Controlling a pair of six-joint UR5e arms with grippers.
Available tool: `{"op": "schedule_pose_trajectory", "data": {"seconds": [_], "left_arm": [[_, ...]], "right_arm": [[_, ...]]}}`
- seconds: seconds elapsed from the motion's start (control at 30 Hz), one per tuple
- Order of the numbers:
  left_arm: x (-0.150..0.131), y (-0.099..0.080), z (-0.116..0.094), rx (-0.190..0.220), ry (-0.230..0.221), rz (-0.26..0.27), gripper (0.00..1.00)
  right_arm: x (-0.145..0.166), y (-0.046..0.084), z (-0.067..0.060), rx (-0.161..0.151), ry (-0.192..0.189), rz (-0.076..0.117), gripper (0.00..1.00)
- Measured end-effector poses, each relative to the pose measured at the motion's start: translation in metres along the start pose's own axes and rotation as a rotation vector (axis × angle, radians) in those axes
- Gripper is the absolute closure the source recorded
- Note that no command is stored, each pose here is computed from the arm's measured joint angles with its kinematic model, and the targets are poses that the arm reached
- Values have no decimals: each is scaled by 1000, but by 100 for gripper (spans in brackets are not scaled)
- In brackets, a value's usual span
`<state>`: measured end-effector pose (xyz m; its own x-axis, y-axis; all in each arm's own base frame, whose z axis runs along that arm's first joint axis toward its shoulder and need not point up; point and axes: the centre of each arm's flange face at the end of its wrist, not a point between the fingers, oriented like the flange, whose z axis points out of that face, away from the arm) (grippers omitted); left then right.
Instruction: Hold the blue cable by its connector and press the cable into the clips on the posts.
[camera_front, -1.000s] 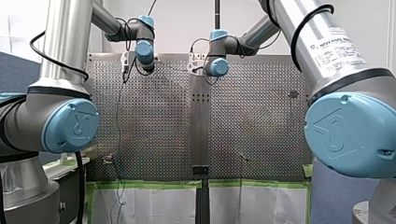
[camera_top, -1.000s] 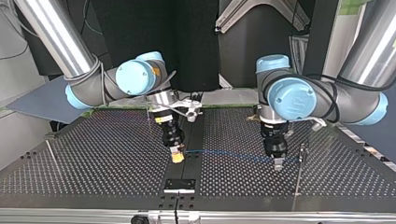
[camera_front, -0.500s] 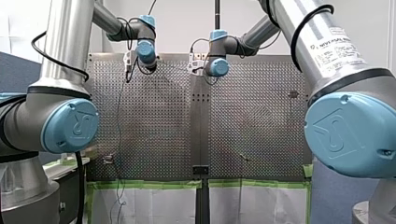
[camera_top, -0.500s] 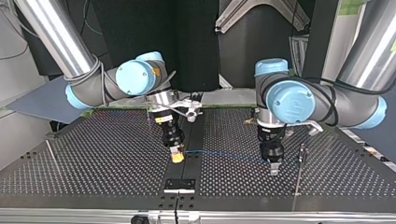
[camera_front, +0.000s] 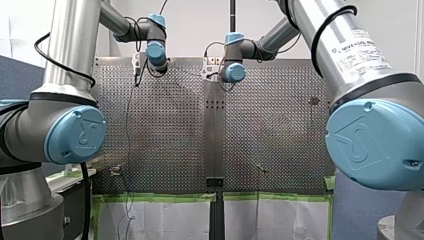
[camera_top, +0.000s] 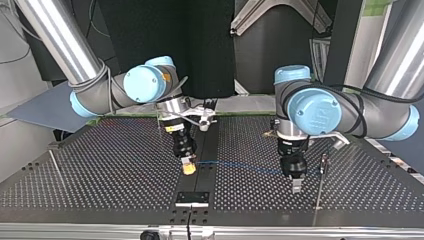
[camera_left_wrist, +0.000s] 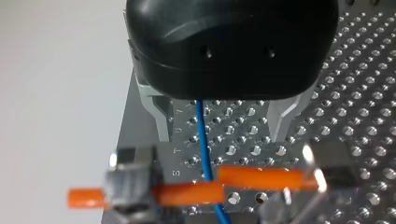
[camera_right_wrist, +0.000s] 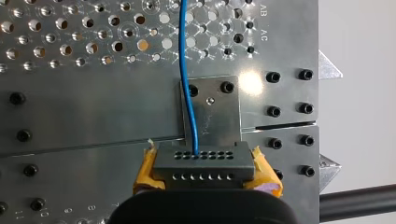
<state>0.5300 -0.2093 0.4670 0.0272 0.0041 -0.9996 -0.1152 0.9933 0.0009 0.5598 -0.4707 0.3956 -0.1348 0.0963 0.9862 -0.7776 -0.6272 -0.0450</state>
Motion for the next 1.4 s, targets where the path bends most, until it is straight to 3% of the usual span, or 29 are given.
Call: {"op": "schedule_pose_trajectory", "data": {"seconds": [0.33, 0.37, 0.4, 0.43, 0.47, 0.5, 0.53, 0.83, 1.4], "left_arm": [[0, -2, -1, 1, -3, 13, 0], [0, -1, -1, -1, -4, 17, 22], [-1, -2, -1, -1, -5, 18, 22], [-1, -2, -1, -1, -6, 19, 46], [-1, -2, -1, -1, -9, 19, 81], [-1, -3, -1, -3, -11, 19, 81], [-1, -3, -1, -5, -13, 19, 100], [-3, -4, 1, -9, -37, -7, 100], [1, -1, -2, -28, -3, -10, 100]], "right_arm": [[0, 0, 0, 2, -2, -1, 100], [0, 0, 0, 2, -2, -1, 100], [0, 0, 0, 2, -3, -1, 100], [-1, 0, 0, 2, -3, -1, 100], [-1, 0, 0, 2, -3, -1, 100], [-1, 0, 0, 2, -3, -1, 100], [-1, 0, 0, 2, -3, -1, 100], [0, 1, 0, 0, -2, 0, 100], [-1, 5, 0, -7, -6, 0, 100]]}}
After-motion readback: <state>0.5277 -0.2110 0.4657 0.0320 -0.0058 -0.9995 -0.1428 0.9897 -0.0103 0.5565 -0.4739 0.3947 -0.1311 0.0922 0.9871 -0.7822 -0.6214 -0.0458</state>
